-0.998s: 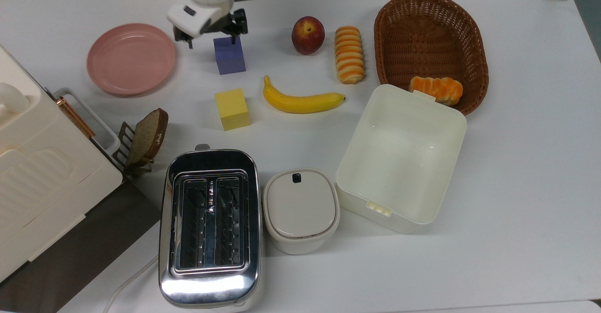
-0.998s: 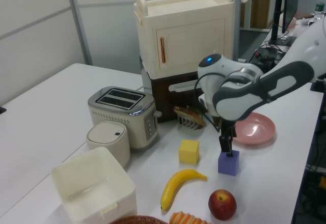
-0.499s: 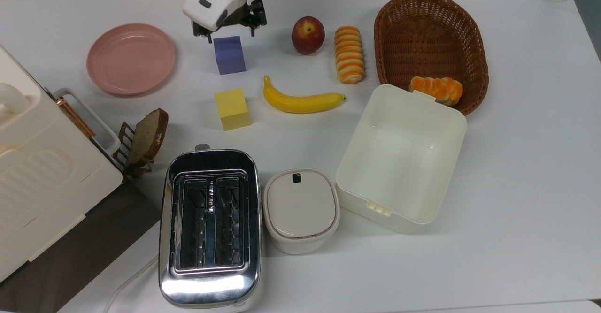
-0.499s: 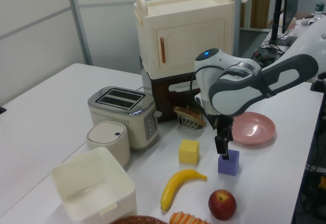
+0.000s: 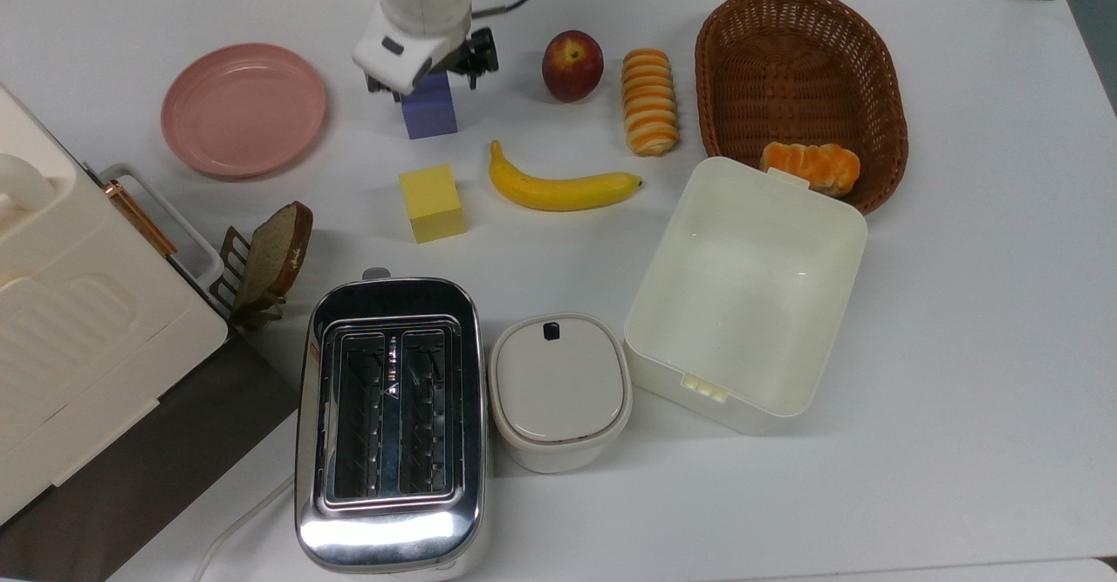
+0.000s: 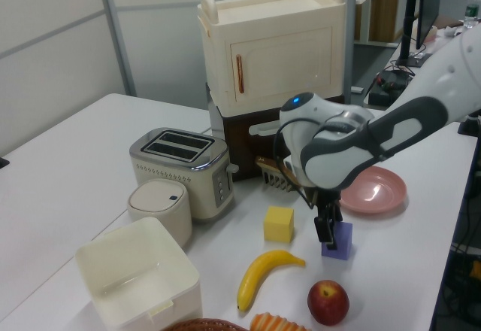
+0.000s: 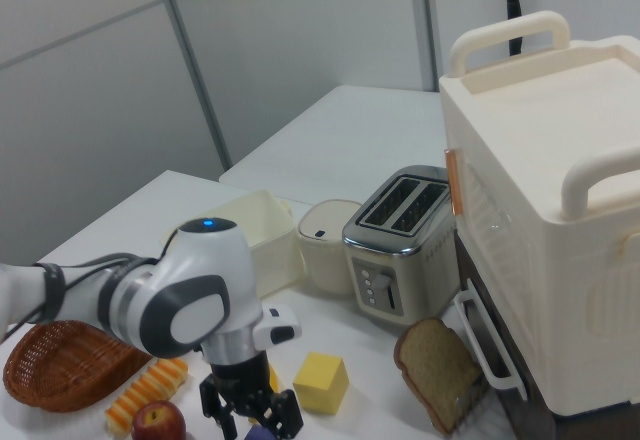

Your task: Put the purple cube on a plate

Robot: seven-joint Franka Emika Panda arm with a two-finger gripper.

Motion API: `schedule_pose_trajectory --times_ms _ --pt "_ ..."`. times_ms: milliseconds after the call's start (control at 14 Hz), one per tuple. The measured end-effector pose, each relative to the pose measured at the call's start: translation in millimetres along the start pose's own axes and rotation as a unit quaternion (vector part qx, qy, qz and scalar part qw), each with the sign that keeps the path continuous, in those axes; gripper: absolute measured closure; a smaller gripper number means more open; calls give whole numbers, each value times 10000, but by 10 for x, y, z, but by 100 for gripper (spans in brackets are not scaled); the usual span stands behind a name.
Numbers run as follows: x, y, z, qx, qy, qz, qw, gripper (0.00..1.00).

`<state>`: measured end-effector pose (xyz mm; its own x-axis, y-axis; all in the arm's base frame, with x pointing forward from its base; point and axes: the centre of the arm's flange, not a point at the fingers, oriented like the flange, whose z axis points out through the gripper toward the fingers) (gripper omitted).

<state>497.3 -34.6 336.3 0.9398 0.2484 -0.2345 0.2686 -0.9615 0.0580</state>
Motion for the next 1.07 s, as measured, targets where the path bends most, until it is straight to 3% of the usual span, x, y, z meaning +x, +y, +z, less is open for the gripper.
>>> schedule_pose_trajectory --times_ms 285,428,571,784,856,1070 --pt "64 42 164 -14 -67 30 10000 4" --pt "64 50 157 -15 -61 37 10000 37" --pt "64 189 -27 -16 -26 164 9999 39" --pt "-89 958 -948 92 322 706 9969 39" --pt "-185 1189 -1027 104 408 797 9959 39" --pt "-362 1967 -516 -8 405 1349 9900 39"
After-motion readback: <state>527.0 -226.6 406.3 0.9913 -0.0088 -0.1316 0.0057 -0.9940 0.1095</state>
